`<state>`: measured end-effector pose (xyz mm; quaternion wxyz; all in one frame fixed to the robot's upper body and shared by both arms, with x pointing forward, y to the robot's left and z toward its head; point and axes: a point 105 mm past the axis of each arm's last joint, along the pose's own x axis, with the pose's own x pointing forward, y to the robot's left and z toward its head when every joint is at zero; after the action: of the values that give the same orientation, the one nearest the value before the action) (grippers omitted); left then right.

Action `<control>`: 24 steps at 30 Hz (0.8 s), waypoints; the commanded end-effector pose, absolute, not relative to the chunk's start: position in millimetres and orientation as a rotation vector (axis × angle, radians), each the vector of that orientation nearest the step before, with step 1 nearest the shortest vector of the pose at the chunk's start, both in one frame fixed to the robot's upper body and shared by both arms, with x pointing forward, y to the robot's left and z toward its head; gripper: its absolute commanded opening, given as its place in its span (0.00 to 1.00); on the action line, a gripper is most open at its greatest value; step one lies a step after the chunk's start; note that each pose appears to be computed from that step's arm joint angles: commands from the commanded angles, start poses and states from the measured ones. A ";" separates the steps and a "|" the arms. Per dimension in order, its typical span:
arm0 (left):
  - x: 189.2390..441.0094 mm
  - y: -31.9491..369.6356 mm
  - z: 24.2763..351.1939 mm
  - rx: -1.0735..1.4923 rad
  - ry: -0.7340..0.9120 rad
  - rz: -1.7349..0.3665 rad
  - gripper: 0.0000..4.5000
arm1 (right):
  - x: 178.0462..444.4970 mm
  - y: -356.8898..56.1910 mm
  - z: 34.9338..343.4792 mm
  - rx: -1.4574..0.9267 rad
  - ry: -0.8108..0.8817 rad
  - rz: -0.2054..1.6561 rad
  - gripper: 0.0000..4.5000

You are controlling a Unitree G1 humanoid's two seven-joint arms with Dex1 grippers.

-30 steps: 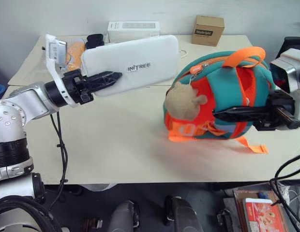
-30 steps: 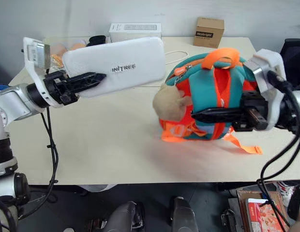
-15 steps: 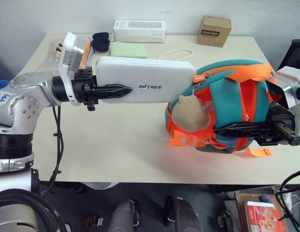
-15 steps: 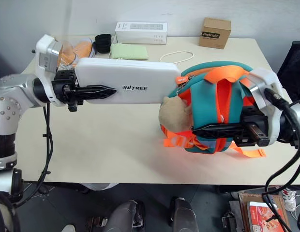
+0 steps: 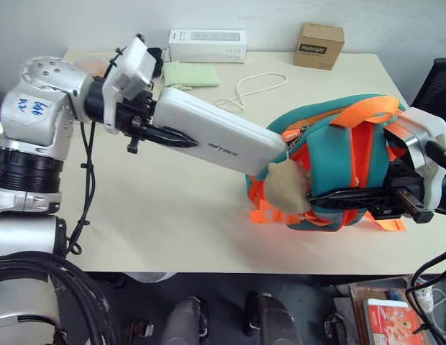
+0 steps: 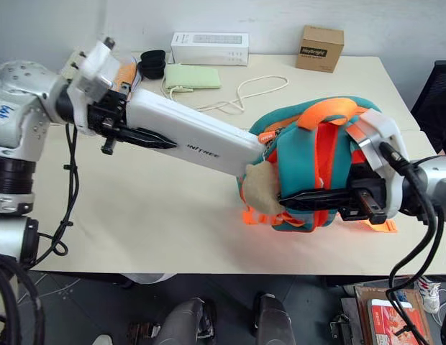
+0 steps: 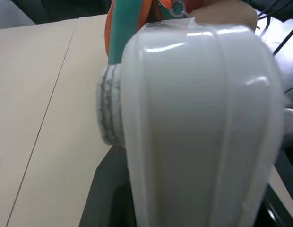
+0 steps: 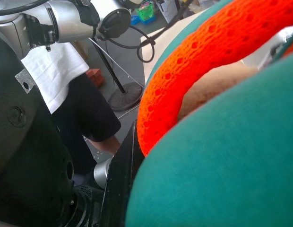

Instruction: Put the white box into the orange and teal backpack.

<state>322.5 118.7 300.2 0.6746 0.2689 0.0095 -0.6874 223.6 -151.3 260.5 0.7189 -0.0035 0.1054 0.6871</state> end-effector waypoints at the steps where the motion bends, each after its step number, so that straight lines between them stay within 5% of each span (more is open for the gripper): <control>1: 330.5 101.7 290.8 0.676 0.001 -1.532 0.29 | 219.7 -146.8 265.3 -0.034 0.190 1.542 0.01; 12: 353.2 106.6 318.6 0.686 -0.115 -1.405 0.29 | 203.6 -147.4 271.9 -0.029 0.197 1.595 0.01; 24: 343.8 69.1 316.6 0.588 -0.164 -1.566 0.29 | 200.1 -141.6 268.3 -0.018 0.203 1.604 0.01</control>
<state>354.7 80.5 297.4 0.6870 0.2606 -0.0316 -0.6776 205.2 -142.6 260.8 0.6928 0.0071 0.1101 0.7127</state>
